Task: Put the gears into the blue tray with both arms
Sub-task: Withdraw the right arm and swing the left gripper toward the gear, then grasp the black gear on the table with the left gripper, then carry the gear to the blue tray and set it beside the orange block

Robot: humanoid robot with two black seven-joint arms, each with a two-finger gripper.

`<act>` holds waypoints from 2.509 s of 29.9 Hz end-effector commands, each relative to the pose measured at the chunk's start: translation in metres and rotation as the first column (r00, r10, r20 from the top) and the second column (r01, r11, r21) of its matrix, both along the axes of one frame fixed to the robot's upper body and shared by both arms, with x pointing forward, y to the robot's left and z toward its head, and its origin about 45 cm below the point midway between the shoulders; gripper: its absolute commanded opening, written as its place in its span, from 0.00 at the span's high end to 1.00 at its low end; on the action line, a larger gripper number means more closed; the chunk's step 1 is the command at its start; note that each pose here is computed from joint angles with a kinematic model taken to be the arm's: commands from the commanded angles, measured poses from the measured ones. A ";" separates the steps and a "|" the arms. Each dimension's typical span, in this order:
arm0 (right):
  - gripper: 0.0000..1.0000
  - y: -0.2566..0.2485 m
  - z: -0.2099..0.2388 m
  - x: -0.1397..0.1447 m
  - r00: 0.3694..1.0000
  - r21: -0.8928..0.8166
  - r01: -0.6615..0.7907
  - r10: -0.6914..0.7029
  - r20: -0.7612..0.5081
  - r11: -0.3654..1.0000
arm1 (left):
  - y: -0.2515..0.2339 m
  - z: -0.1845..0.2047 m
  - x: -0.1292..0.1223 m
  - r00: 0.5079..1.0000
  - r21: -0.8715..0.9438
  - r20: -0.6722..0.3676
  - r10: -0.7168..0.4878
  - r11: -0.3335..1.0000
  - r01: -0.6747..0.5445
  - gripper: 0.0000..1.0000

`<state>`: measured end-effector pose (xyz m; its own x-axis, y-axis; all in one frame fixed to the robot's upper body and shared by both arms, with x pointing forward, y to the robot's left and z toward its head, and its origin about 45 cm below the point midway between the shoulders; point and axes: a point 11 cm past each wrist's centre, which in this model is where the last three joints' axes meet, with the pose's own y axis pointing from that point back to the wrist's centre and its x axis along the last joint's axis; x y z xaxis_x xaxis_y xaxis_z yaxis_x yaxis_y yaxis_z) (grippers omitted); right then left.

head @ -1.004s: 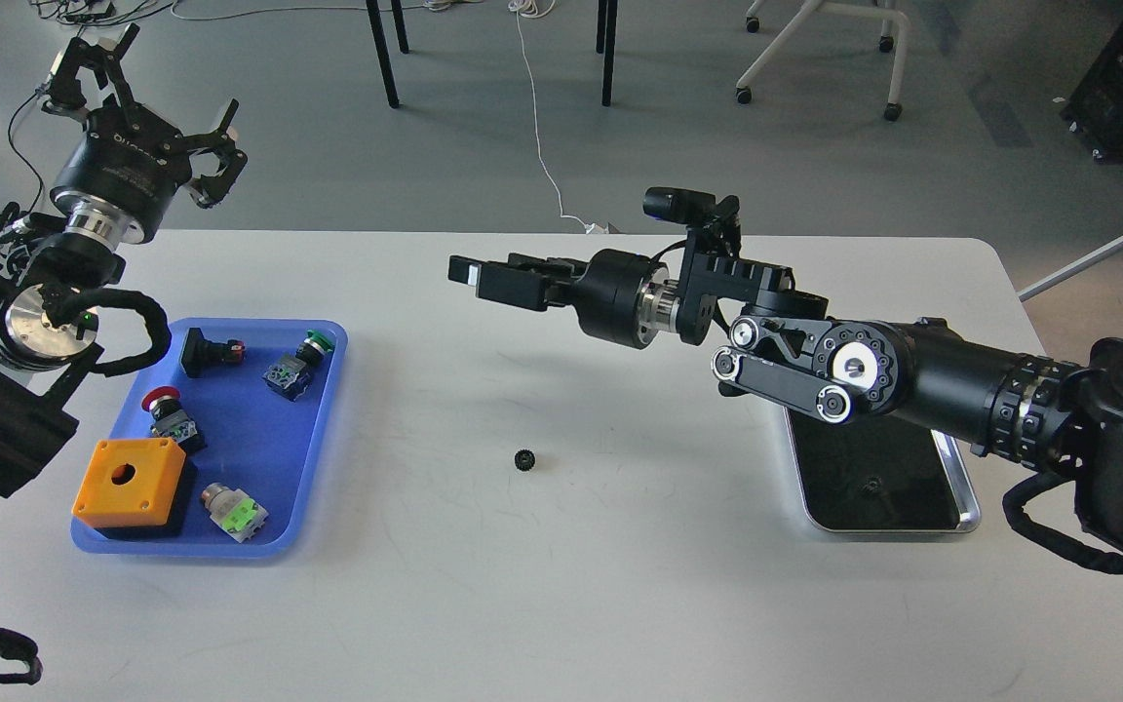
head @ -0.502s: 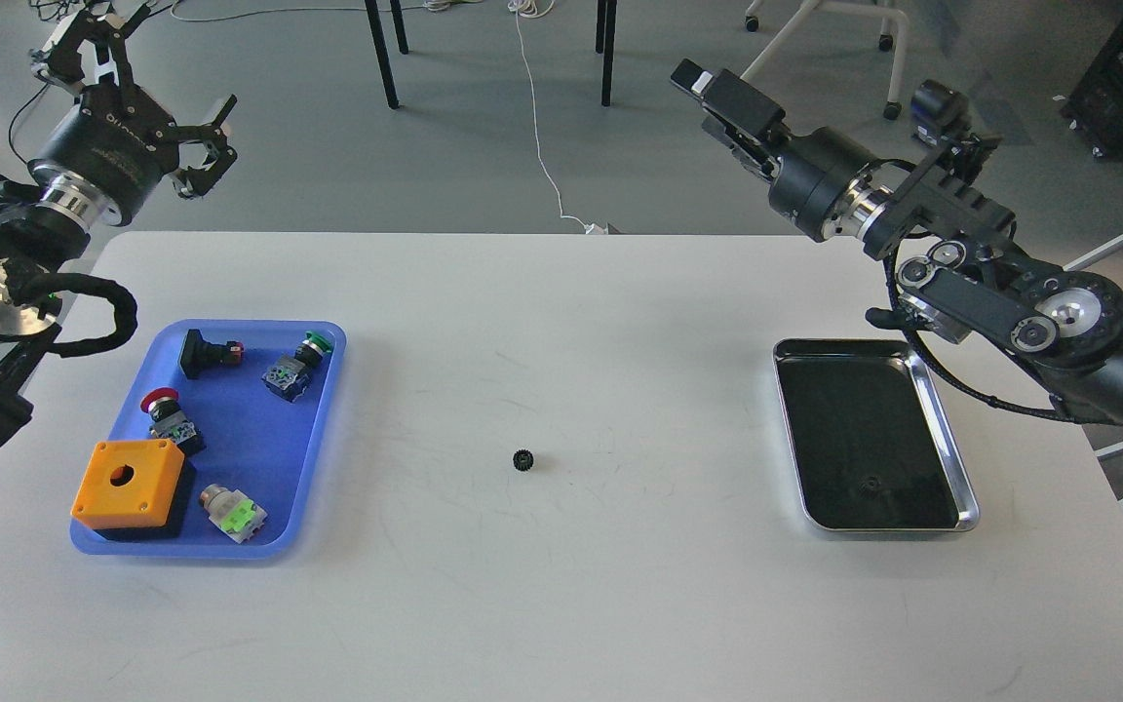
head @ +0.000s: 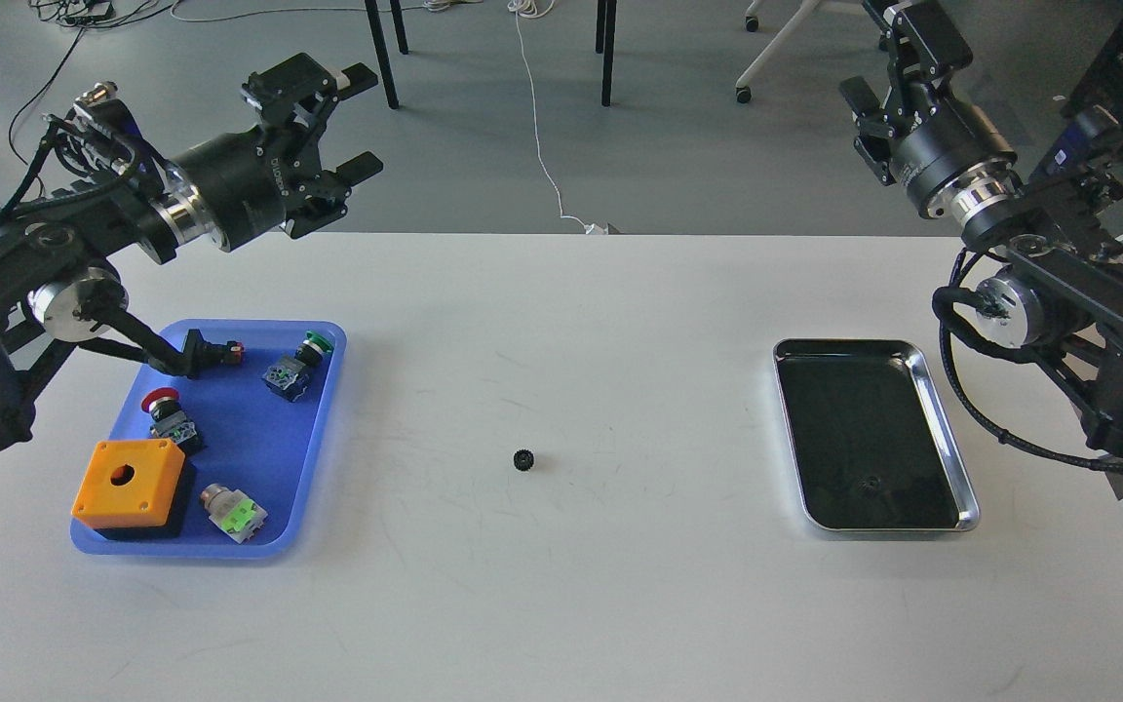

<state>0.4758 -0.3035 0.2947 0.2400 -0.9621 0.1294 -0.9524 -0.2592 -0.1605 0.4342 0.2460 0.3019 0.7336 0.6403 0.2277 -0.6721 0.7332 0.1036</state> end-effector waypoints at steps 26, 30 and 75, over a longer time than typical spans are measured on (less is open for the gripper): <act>0.01 -0.064 -0.054 -0.050 0.999 0.806 0.011 0.030 -0.035 0.592 | -0.131 -0.149 -0.087 0.667 0.898 0.212 -0.714 0.412 0.155 0.03; 0.01 -0.066 -0.076 -0.066 0.997 0.813 0.023 0.051 -0.064 0.582 | -0.118 -0.164 -0.085 0.666 0.923 0.184 -0.723 0.360 0.136 0.06; 0.01 -0.058 -0.082 -0.067 0.995 0.817 0.023 0.065 -0.074 0.576 | -0.091 -0.203 -0.112 0.665 0.946 0.114 -0.738 0.286 0.155 0.76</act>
